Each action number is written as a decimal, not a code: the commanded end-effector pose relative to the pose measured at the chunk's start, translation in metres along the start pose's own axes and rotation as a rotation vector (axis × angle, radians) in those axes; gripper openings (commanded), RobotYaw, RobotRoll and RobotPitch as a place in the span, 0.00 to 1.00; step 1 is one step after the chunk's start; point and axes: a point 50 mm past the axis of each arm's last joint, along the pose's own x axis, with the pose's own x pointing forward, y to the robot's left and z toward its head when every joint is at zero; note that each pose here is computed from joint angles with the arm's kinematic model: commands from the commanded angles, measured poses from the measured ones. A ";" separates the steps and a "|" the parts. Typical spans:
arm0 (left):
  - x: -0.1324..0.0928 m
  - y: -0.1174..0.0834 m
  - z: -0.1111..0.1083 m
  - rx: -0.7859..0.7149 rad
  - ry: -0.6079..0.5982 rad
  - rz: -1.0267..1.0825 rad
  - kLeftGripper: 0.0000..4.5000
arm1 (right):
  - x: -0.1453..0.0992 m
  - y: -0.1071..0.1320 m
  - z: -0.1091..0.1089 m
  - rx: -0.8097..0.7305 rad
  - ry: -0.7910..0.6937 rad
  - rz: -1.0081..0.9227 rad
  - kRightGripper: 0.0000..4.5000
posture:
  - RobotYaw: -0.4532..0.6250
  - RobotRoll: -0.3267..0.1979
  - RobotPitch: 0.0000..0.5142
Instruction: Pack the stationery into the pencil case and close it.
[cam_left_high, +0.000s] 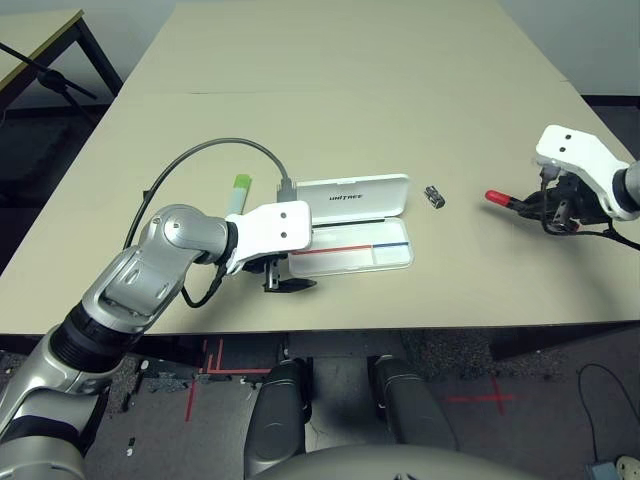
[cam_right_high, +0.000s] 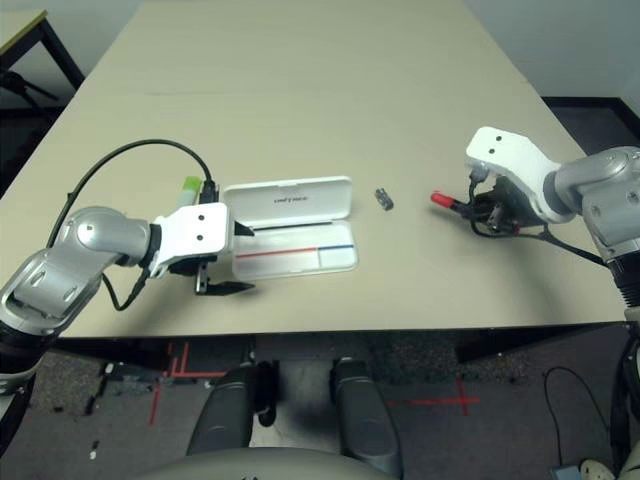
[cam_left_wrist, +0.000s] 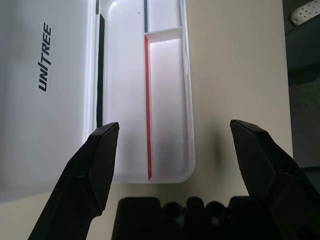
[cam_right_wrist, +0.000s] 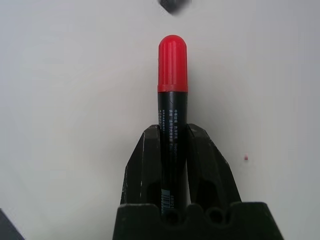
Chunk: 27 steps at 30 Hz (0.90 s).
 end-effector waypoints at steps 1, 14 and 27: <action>0.002 -0.001 0.000 0.007 0.000 -0.030 1.00 | -0.006 0.004 0.019 -0.129 -0.049 0.108 0.10 | 0.43 0.62 0.27; 0.004 -0.001 0.001 0.005 0.004 -0.006 1.00 | 0.026 0.028 0.081 -0.330 -0.234 0.336 0.10 | 0.46 0.62 0.27; 0.005 -0.001 0.002 -0.007 0.011 0.030 1.00 | 0.077 0.044 0.116 -0.375 -0.295 0.364 0.10 | 0.52 0.62 0.23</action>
